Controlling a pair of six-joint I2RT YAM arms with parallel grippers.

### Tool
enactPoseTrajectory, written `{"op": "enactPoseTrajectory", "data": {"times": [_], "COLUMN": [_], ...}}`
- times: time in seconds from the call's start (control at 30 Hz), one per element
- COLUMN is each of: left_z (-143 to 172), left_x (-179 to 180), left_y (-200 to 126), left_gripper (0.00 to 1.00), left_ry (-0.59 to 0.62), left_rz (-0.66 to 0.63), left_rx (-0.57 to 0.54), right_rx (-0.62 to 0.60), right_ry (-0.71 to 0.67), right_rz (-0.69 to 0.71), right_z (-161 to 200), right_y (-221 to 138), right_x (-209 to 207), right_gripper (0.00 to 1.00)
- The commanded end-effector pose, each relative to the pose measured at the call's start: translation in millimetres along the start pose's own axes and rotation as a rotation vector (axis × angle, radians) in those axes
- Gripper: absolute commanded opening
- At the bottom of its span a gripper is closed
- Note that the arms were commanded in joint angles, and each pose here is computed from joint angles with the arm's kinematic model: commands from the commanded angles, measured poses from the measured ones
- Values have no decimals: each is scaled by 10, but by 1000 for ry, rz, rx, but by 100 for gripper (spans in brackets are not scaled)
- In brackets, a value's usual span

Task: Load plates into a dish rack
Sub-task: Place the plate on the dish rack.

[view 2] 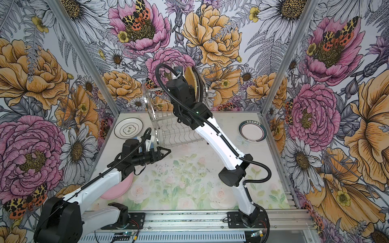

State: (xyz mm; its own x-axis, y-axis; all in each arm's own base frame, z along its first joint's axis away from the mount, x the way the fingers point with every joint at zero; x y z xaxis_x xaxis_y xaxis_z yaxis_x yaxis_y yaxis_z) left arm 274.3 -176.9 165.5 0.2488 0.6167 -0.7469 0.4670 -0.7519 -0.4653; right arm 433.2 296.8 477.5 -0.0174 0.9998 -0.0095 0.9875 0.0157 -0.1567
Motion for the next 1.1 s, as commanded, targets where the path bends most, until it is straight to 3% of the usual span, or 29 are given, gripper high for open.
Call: {"op": "enactPoseTrajectory", "data": {"times": [0.0,0.4,1.07], "left_z": [-80,-49,-16], "left_x": [-72,-44,-14], "left_y": [11,16,28], "left_gripper": [95,96,96], "left_ry": [44,38,33], "left_rz": [12,7,5], "left_rx": [-18,-12,-5], "right_rx": [-54,-22,-2], "right_ry": [43,0,-17], "right_rz": [46,106,84], "right_z": [-136,135,275], "right_y": [27,511,635], "right_x": [-67,-184,-93], "right_gripper": [0,0,0]}}
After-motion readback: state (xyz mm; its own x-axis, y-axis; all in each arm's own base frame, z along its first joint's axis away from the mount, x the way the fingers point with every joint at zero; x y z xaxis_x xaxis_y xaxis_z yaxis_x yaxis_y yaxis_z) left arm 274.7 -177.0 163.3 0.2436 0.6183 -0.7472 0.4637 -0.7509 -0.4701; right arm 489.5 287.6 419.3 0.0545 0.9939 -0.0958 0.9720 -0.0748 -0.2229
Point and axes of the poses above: each gripper's point midway between its finger pads, its own y axis out along the fingers, its own x axis along the line the jaws close on, z = x × y, the point moved 2 cm from there along -y, back along the fingers, and after that the axes turned 4 degrees about y, right-handed, at the moved point
